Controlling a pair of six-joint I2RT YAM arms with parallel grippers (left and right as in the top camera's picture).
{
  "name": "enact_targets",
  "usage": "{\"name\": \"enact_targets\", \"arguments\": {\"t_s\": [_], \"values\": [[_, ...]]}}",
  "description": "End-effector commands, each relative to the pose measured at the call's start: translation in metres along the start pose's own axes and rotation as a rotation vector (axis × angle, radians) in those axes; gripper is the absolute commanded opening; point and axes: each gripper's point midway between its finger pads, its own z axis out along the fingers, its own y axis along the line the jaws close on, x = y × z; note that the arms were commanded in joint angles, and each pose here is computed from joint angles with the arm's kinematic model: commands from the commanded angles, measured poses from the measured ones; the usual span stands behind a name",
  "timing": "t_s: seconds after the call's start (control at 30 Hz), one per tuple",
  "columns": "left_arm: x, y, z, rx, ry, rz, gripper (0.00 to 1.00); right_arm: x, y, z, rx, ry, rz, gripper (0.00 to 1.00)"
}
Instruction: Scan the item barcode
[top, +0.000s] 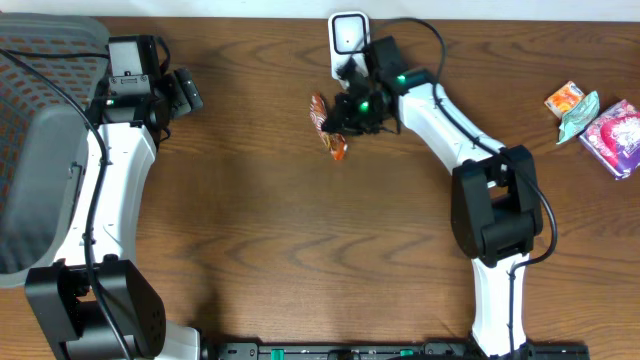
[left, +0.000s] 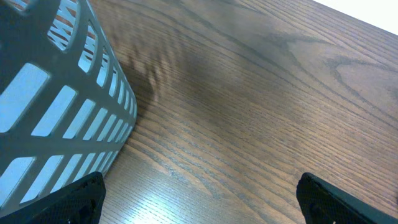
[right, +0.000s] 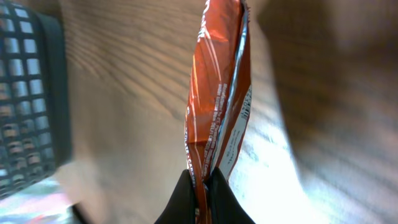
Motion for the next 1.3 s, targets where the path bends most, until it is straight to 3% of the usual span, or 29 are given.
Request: {"name": "enact_targets", "arguments": {"t_s": [0.0,0.2,0.27,0.43,0.5,0.63,0.83,1.0,1.27], "values": [[-0.001,0.003,0.001,-0.012,-0.001,-0.012,0.98,0.025,0.002,-0.003,-0.121,0.089,0.141,0.01],[-0.001,0.003,0.001,-0.012,-0.001,-0.012,0.98,0.036,-0.043,-0.003,-0.031,0.086,0.226,0.03],[-0.001,0.003,0.001,-0.012,-0.001,-0.012,0.98,0.034,-0.060,-0.007,0.038,0.070,0.249,0.11],[-0.001,0.003,0.001,-0.012,-0.001,-0.012,0.98,0.027,-0.085,-0.022,0.111,0.034,0.276,0.18],[-0.001,0.003,0.001,-0.012,-0.001,-0.012,0.98,0.024,-0.091,-0.030,0.126,0.025,0.289,0.25],[-0.001,0.003,0.001,-0.012,-0.001,-0.012,0.98,0.020,-0.096,-0.048,0.178,0.009,0.271,0.42],[-0.001,0.003,0.001,-0.012,-0.001,-0.012,0.98,0.006,-0.094,-0.088,0.351,-0.064,0.201,0.54],[-0.001,0.003,0.001,-0.012,-0.001,-0.012,0.98,-0.006,-0.071,-0.111,0.351,-0.134,0.112,0.77],[-0.001,0.003,0.001,-0.012,-0.001,-0.012,0.98,-0.006,-0.059,-0.112,0.343,-0.141,0.088,0.87]]}}
